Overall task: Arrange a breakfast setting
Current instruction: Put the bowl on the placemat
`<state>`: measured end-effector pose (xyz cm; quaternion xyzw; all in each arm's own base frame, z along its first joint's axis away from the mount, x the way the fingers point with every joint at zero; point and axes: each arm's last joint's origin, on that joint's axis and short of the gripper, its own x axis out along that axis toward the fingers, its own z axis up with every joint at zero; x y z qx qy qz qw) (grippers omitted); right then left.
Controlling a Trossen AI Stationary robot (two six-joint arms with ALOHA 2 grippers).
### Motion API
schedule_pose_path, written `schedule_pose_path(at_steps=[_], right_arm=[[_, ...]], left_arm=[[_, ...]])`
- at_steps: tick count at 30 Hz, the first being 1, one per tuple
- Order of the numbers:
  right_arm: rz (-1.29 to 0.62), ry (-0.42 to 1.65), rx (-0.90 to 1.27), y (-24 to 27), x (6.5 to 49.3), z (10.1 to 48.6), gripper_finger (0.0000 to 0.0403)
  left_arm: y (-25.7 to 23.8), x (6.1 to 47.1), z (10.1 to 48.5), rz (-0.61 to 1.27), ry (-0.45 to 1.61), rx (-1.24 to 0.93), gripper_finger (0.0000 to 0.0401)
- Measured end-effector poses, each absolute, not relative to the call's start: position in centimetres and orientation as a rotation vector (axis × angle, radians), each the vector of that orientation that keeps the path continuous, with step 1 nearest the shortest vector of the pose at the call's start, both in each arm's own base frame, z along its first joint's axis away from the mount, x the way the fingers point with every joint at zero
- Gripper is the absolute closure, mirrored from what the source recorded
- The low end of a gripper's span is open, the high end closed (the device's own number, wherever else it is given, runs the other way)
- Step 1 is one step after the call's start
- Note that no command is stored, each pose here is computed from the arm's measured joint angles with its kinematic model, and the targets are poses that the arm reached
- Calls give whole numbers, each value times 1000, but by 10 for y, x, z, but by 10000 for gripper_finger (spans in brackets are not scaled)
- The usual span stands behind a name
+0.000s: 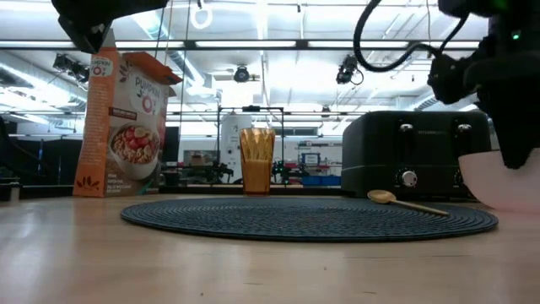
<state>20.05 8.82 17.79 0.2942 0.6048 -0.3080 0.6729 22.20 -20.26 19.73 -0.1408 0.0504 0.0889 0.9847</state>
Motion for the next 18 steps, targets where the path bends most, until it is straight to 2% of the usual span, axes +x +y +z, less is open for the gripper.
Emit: schedule_pose_path(at_steps=[7, 12, 18], right_arm=[[-682, 1471, 622, 95, 212, 164, 326], [-701, 1490, 588, 98, 215, 170, 388], [-728, 1440, 547, 110, 217, 208, 391]], left_arm=[[-203, 221, 197, 176, 103, -280, 179], [-205, 220, 197, 168, 104, -279, 179], [-210, 215, 196, 145, 113, -272, 179]])
